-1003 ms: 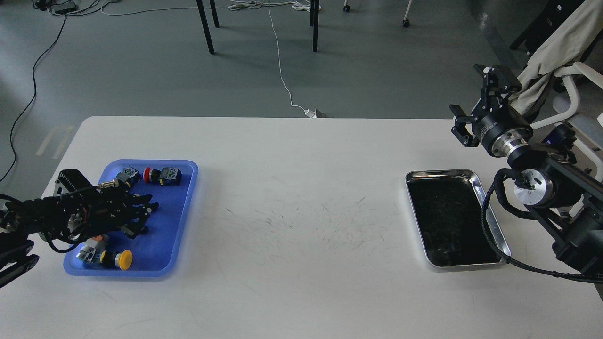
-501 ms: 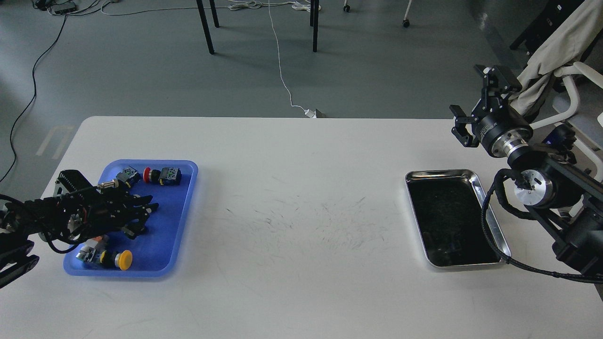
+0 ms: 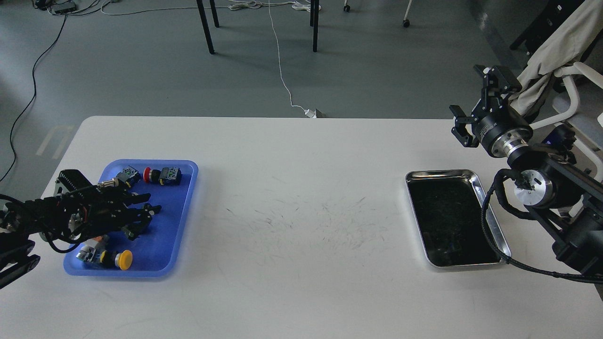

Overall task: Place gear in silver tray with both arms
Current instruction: 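Close the left hand on the small black gear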

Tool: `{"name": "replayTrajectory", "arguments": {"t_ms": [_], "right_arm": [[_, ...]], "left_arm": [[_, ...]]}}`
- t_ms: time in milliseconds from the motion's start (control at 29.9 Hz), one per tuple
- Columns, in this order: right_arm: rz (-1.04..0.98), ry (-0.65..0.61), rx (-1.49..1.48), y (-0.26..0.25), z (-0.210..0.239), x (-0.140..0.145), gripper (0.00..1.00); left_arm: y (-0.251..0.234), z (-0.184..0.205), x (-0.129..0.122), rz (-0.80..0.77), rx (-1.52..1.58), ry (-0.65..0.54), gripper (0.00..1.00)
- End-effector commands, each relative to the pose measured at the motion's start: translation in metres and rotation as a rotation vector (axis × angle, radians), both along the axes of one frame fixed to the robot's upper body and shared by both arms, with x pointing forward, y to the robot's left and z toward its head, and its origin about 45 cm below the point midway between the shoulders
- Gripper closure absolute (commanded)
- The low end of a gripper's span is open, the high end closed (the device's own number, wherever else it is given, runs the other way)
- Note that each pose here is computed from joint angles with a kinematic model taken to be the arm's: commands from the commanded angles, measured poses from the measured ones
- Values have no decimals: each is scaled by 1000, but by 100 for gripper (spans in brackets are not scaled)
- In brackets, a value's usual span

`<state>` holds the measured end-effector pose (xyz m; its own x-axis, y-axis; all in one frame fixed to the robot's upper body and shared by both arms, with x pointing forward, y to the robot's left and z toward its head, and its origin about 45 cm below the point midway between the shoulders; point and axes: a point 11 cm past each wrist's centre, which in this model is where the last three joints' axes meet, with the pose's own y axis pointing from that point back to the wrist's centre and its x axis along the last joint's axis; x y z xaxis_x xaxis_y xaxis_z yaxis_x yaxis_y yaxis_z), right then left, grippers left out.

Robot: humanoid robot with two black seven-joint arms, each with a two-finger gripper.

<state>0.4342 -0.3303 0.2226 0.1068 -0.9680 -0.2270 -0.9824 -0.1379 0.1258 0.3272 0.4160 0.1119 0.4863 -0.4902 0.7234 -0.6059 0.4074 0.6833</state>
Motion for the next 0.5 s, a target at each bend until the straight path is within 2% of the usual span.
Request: {"name": "replayTrajectory", "arguments": {"t_ms": [0, 301, 468], "right_arm": [[-1, 0, 0, 0, 0, 0, 1], [3, 2, 0, 1, -2, -1, 1], [2, 1, -1, 0, -1, -1, 1]], "left_arm": [[2, 0, -2, -1, 6, 3, 59], [5, -4, -7, -2, 13, 17, 63], [5, -6, -10, -7, 16, 25, 70]]}}
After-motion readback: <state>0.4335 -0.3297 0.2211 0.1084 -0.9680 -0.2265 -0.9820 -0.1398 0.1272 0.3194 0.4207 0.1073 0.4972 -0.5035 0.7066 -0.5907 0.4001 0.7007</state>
